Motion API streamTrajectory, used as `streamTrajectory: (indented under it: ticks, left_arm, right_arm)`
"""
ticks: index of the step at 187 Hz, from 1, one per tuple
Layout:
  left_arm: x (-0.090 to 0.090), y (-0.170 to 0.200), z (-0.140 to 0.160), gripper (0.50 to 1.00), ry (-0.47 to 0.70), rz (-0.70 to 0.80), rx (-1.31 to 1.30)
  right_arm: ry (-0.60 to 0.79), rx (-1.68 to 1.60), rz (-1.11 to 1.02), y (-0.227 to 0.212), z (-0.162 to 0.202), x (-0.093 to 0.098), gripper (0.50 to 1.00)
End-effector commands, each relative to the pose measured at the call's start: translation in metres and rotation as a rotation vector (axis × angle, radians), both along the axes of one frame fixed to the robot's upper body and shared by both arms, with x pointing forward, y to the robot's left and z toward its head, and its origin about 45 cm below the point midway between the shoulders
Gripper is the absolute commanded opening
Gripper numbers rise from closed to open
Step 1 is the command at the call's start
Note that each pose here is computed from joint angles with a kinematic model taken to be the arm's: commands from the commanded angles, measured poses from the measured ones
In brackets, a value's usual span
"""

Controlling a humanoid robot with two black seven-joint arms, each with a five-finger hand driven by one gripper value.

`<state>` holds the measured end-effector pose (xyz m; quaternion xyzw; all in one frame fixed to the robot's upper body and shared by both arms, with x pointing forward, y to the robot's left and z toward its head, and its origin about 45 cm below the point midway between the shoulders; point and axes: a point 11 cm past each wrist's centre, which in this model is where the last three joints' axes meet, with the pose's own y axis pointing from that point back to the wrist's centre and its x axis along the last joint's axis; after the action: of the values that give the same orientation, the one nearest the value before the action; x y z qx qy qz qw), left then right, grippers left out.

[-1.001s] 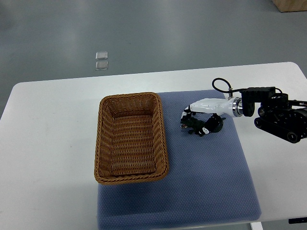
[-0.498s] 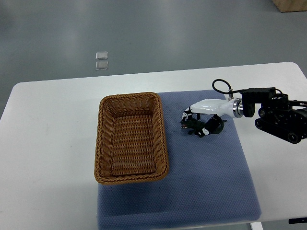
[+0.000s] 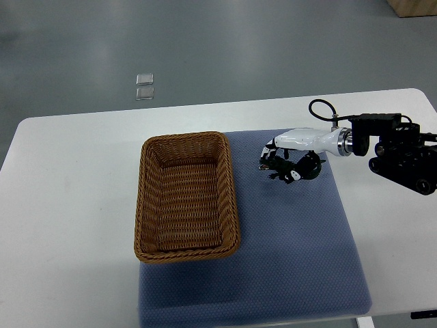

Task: Place crocodile in brown basket with right hand
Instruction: 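Lift the crocodile with the right hand off the mat, then carry the crocodile with the right hand over the wicker basket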

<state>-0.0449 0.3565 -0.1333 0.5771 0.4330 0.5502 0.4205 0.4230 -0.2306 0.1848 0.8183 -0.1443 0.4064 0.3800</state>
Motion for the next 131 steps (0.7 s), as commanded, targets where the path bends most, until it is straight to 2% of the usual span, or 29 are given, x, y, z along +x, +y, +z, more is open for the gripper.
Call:
streamTrajectory:
  ticks: [1,81,131]
  left_arm:
    - [0.0,0.0,0.0,1.0,-0.001,0.0,0.0]
    - [0.0,0.0,0.0,1.0,0.001,0.0,0.0]
    - [0.0,0.0,0.0,1.0,0.001,0.0,0.0]
  right_arm:
    - [-0.021,0.034,-0.011,0.0,0.012,0.006,0.5]
    - [-0.083,0.086,0.053,0.029,0.066,0.028,0.5]
    - [-0.089,0.113,0.227,0.108,0.091,0.02,0.5]
